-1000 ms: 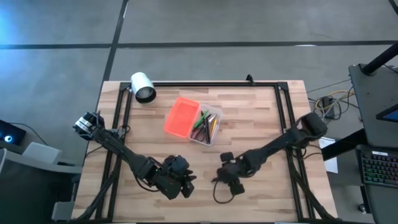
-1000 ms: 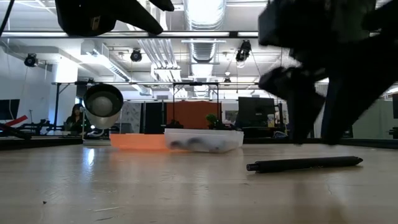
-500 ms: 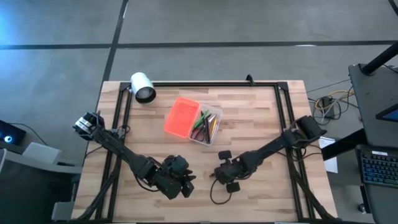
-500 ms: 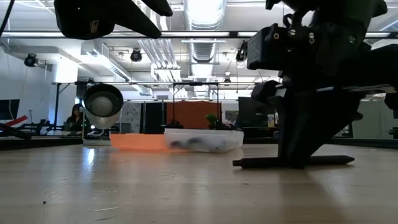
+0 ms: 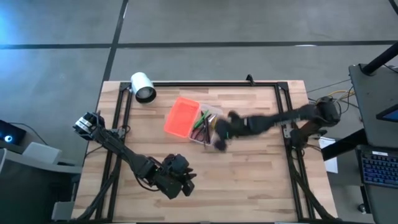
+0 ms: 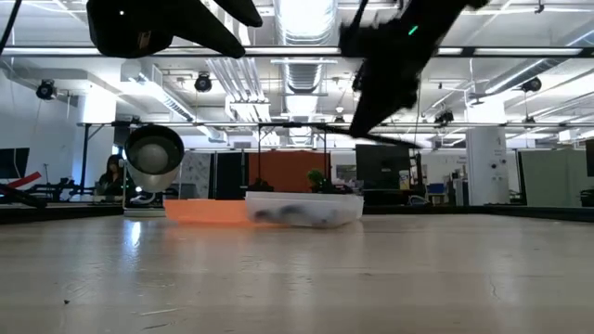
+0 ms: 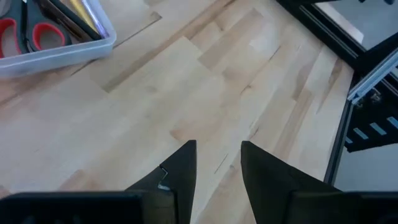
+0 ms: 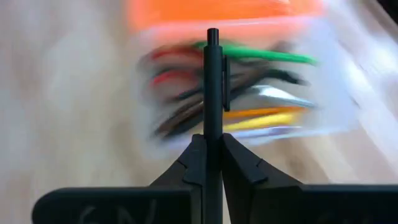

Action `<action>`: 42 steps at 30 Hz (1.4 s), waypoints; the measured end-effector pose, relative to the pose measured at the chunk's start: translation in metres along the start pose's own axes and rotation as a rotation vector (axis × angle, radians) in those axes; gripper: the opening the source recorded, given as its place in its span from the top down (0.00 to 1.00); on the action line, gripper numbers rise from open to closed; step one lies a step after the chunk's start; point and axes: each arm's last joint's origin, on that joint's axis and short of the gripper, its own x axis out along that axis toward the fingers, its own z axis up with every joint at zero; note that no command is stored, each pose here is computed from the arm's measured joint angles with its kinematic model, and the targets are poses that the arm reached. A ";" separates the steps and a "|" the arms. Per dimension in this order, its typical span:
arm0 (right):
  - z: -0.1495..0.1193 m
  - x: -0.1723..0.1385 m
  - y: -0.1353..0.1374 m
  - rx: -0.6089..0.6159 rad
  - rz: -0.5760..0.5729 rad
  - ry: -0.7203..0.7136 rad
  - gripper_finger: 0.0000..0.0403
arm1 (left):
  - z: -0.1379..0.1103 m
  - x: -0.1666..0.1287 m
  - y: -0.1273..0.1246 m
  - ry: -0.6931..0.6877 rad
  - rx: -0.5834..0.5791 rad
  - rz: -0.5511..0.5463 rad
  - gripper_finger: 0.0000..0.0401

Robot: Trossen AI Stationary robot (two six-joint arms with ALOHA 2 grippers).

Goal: Pick & place school supplies into a supply box
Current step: Put the black pen into the orange supply box

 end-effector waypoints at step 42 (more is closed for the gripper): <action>0.028 0.076 -0.056 0.207 0.078 0.088 0.64 | 0.016 0.009 0.003 -0.041 -0.126 -0.002 0.73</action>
